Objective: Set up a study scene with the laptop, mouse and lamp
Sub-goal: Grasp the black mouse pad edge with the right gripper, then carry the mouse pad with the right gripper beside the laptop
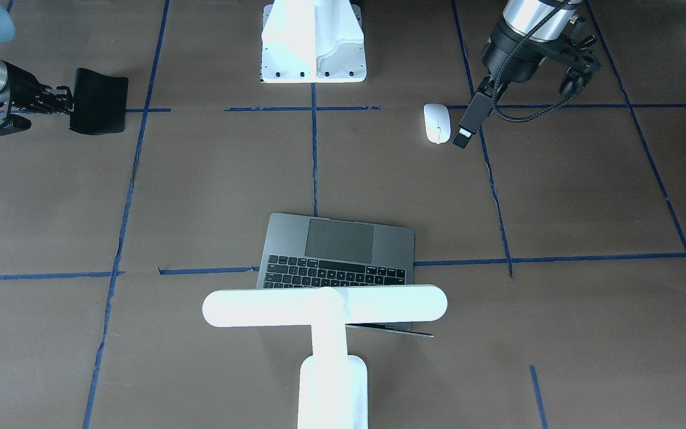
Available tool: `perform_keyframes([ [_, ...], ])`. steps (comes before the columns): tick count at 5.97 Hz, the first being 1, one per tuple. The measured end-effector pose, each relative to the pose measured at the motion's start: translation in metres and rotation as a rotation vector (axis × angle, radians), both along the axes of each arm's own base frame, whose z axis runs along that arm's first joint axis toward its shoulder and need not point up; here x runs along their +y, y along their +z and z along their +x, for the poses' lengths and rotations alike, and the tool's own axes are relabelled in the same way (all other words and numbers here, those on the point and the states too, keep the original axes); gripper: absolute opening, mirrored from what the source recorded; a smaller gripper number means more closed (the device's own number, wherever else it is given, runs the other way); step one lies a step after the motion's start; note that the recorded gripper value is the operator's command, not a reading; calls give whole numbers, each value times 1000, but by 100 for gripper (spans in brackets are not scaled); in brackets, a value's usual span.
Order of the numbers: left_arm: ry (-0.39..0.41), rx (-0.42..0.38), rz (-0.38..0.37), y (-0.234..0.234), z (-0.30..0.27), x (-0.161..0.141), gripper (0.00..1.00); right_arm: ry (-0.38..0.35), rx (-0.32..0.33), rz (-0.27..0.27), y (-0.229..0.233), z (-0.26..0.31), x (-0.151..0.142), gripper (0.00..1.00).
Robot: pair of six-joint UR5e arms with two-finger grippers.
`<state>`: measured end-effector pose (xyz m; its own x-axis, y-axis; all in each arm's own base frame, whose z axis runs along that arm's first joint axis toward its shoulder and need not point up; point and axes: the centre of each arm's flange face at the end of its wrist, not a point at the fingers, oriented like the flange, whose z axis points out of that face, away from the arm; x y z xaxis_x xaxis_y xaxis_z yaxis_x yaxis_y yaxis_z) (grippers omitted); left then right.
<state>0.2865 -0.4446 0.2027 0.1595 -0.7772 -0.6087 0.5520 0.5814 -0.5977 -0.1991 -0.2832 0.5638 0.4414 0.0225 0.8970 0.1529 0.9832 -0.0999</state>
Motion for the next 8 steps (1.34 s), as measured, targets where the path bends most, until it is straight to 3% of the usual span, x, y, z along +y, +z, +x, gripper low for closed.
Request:
perform_keyframes([
  [2, 0, 1, 2, -1, 0, 0, 100, 151, 11, 39, -15, 25, -38, 0],
  [4, -1, 3, 4, -2, 0, 0, 100, 264, 62, 65, -58, 11, -112, 0],
  [6, -1, 3, 6, -3, 1, 0, 100, 295, 103, 104, -166, -18, -215, 0],
  [8, -1, 2, 5, -2, 0, 0, 100, 268, 171, 135, -253, -76, -296, 0],
])
